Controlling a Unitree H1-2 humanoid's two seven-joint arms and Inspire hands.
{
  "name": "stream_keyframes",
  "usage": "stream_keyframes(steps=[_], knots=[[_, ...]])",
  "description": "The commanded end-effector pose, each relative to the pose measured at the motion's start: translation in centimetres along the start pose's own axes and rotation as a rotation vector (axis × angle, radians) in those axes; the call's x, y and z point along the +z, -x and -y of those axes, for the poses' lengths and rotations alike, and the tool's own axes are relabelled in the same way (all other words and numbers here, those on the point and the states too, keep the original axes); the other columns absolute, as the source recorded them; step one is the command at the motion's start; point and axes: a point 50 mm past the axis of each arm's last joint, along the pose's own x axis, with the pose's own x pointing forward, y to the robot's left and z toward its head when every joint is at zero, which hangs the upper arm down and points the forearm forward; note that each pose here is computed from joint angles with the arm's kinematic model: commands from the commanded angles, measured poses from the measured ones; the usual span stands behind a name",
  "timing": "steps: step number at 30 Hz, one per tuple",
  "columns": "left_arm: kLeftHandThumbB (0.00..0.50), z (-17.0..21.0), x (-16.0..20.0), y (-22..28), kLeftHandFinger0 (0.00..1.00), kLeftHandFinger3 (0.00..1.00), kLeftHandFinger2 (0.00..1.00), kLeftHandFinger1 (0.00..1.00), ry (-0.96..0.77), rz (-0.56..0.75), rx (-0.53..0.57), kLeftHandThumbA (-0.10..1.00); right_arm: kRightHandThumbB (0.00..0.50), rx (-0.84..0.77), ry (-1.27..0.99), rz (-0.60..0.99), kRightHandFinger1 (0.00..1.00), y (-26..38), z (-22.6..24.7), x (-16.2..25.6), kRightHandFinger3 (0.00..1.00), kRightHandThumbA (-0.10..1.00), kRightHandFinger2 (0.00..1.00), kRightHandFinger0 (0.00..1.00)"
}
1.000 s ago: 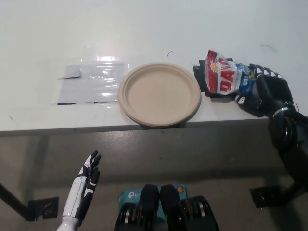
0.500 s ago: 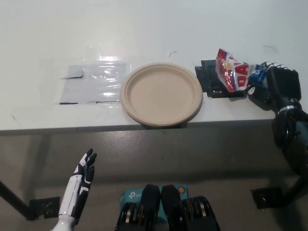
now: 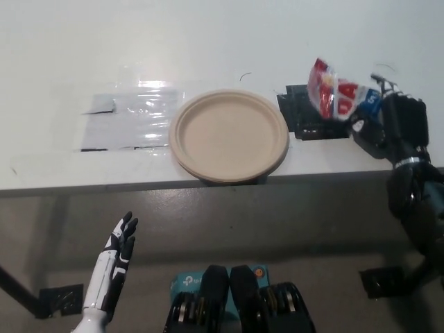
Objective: The robot picks up a small bag of sunflower seeds on the right hand side and take it to the empty plate on the left hand side then pours some sunflower seeds on to the plate.
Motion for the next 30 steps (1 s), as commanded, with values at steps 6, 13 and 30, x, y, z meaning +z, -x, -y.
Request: stream_keyframes(steps=[6, 13, 30], knots=[[0.161, -0.4, 1.4, -0.8, 1.00, 1.00, 1.00, 1.00, -0.012, 0.064, 0.011, 1.00, 0.121, -0.169, -0.178, 0.214, 0.32, -5.3, 4.4, 7.7, 0.73, -0.10, 0.81, 0.00], [0.145, -0.6, 1.7, -1.1, 1.00, 1.00, 1.00, 1.00, -0.012, 0.080, 0.011, 1.00, 0.109, -0.138, -0.153, 0.235, 0.29, -5.6, 4.2, 8.5, 0.70, -0.10, 0.79, 0.00], [0.109, -0.7, 2.0, -1.3, 1.00, 1.00, 1.00, 1.00, -0.009, 0.078, 0.011, 1.00, 0.113, -0.069, -0.036, 0.303, 0.29, -5.2, 3.4, 8.4, 0.64, -0.10, 0.82, 0.00]])
